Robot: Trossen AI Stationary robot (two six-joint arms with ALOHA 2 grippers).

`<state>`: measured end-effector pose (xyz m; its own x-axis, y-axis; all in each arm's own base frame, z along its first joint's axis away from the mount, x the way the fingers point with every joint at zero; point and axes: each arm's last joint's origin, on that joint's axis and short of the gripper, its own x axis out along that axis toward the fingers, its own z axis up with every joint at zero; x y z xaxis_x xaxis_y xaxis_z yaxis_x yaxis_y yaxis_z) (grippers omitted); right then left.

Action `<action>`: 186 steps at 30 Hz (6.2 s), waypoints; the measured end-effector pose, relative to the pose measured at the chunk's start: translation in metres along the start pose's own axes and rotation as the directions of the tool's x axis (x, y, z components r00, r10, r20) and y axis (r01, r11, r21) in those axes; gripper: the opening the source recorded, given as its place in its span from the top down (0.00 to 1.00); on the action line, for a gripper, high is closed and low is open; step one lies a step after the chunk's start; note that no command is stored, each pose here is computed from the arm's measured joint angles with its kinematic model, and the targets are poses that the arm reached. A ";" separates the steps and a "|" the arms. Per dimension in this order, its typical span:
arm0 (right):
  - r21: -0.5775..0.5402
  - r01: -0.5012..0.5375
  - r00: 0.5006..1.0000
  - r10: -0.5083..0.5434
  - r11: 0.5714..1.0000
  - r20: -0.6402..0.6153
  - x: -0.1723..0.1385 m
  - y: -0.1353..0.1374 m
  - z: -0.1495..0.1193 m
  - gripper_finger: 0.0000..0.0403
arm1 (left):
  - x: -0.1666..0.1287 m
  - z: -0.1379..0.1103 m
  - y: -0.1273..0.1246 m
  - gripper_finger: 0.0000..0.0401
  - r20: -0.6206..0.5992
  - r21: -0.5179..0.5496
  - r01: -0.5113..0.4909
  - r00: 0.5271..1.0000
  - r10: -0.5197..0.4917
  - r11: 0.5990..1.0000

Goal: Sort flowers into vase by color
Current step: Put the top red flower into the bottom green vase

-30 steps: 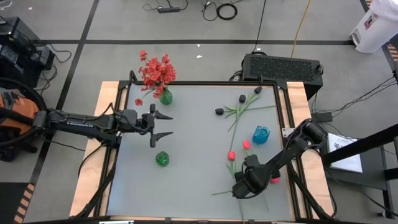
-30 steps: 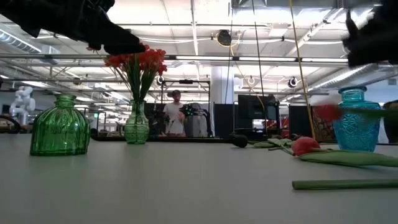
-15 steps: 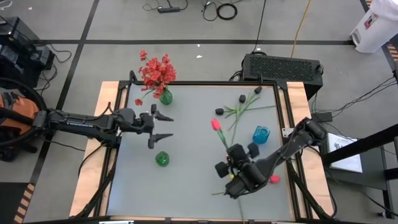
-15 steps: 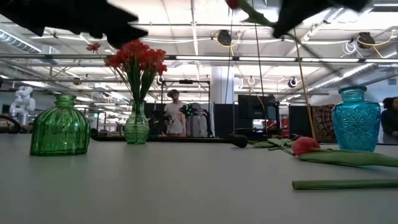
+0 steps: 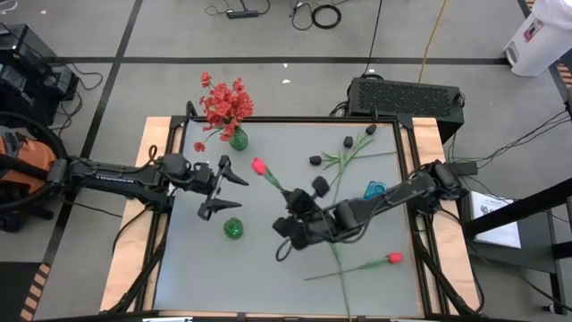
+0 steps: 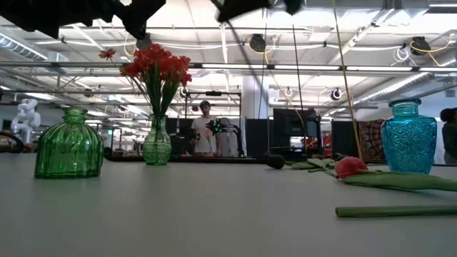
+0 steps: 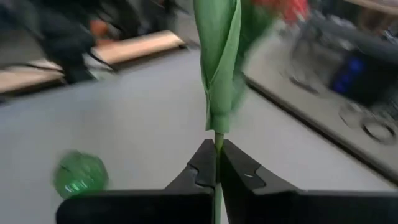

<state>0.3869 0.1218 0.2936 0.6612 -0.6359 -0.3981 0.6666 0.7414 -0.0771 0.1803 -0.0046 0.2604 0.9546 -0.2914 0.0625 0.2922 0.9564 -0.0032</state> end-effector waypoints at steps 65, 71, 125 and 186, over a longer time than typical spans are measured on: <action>-0.193 -0.366 0.915 0.390 0.911 0.105 0.046 0.024 0.020 0.64 | -0.012 0.013 -0.004 0.96 0.049 0.034 -0.008 0.999 0.006 0.999; -0.199 -0.287 0.954 0.297 0.937 0.026 0.039 0.023 0.006 0.59 | -0.038 0.026 -0.013 0.96 -0.012 0.053 -0.008 1.000 0.008 0.999; -0.140 -0.252 0.962 0.233 0.958 -0.141 0.029 0.021 -0.017 0.58 | -0.049 0.005 -0.018 0.66 -0.330 -0.105 0.044 0.941 -0.076 0.994; 0.272 0.097 0.669 0.139 0.957 -0.730 -0.070 0.029 -0.108 0.58 | -0.121 0.081 -0.035 0.60 -0.048 0.155 -0.238 0.968 0.248 0.959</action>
<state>0.3230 0.2111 0.2210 0.2841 -0.1657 -0.9444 0.7961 0.5897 0.1360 0.0499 -0.0008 0.3338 0.9989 -0.0461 0.0117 0.0441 0.9896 0.1368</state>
